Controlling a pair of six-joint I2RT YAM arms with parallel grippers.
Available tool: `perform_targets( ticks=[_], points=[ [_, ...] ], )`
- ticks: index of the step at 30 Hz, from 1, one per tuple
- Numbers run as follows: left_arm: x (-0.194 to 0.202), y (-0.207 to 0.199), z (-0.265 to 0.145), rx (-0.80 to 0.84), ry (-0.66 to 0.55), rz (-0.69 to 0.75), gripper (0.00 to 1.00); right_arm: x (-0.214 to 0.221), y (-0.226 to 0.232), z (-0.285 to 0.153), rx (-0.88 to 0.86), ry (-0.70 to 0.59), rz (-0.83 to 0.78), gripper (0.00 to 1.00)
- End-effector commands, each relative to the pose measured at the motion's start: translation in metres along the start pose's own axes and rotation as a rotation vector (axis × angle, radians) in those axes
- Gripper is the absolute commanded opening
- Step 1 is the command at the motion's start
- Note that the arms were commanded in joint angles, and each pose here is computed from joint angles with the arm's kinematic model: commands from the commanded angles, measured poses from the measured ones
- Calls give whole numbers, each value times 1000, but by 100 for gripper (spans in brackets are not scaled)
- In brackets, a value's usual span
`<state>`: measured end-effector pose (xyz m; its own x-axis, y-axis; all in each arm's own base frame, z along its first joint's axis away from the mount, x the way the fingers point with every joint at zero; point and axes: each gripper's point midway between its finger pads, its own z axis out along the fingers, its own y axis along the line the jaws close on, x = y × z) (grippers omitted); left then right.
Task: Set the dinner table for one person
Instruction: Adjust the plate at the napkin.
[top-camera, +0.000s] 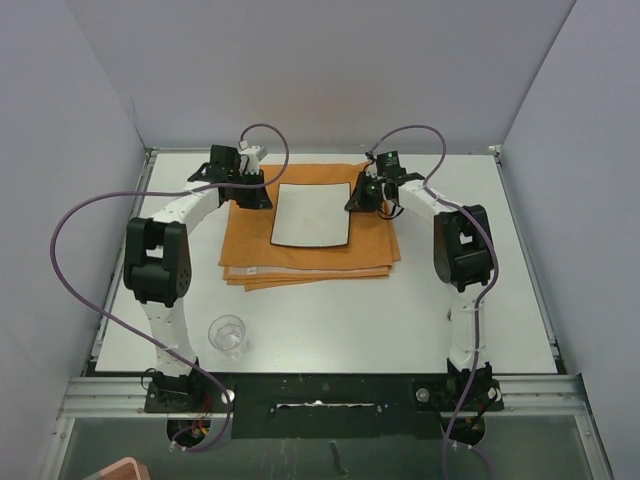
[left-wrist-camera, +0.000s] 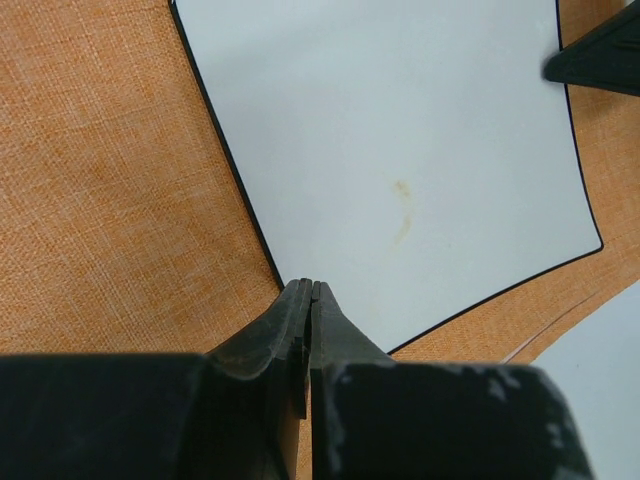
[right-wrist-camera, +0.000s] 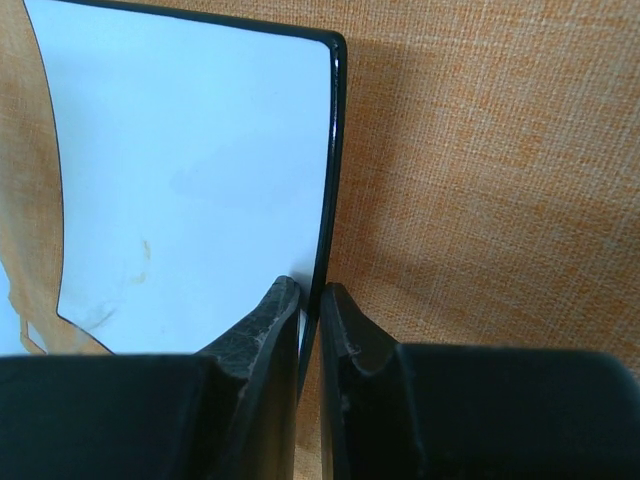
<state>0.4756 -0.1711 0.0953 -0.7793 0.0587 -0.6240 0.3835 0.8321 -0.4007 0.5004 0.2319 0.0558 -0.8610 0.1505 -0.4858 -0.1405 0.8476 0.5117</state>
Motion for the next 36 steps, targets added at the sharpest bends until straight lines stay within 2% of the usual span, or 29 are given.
perform_targets(
  ticks=[1, 3, 4, 5, 6, 7, 8, 10, 12, 14, 15, 17, 18, 24, 30, 36],
  points=[
    [-46, -20, -39, 10, -148, 69, 0, -16, 19, -10, -19, -24, -87, 0],
    [-47, -22, -41, 10, -150, 68, 0, -15, 17, -9, -10, -13, -87, 0],
    [-46, -23, -42, 10, -150, 67, 0, -14, 16, -8, -7, -5, -86, 7],
    [-46, -23, -42, 10, -150, 66, 0, -14, 16, -7, -1, 0, -87, 20],
    [-45, -23, -43, 9, -150, 66, 0, -14, 16, -8, 10, 5, -91, 40],
    [-45, -23, -43, 9, -150, 66, 0, -15, 18, -9, 16, 5, -100, 54],
    [-44, -23, -44, 7, -150, 67, 0, -17, 18, -12, 37, -2, -109, 61],
    [-42, -23, -46, 1, -148, 70, 0, -24, 21, -24, 73, -36, -144, 68],
    [-41, -17, -48, -34, -151, 71, 0, -36, 23, -44, 126, -96, -184, 70],
    [-41, -9, -51, -88, -161, 63, 0, -40, 17, -65, 211, -145, -219, 67],
    [-42, -2, -53, -135, -170, 53, 0, -38, 12, -72, 249, -163, -231, 53],
    [-43, 15, -58, -237, -180, 23, 0, -30, 3, -85, 302, -184, -233, 3],
    [-44, 23, -63, -288, -188, 8, 0, -24, -2, -87, 315, -180, -220, 0],
    [-61, 32, -93, -403, -295, -31, 0, 8, -17, -80, 334, -122, -201, 0],
    [-93, 25, -143, -484, -455, -46, 0, 35, -23, -50, 351, 4, -215, 0],
    [-108, 8, -165, -450, -515, -70, 0, 65, -36, -29, 392, 108, -212, 0]
  ],
)
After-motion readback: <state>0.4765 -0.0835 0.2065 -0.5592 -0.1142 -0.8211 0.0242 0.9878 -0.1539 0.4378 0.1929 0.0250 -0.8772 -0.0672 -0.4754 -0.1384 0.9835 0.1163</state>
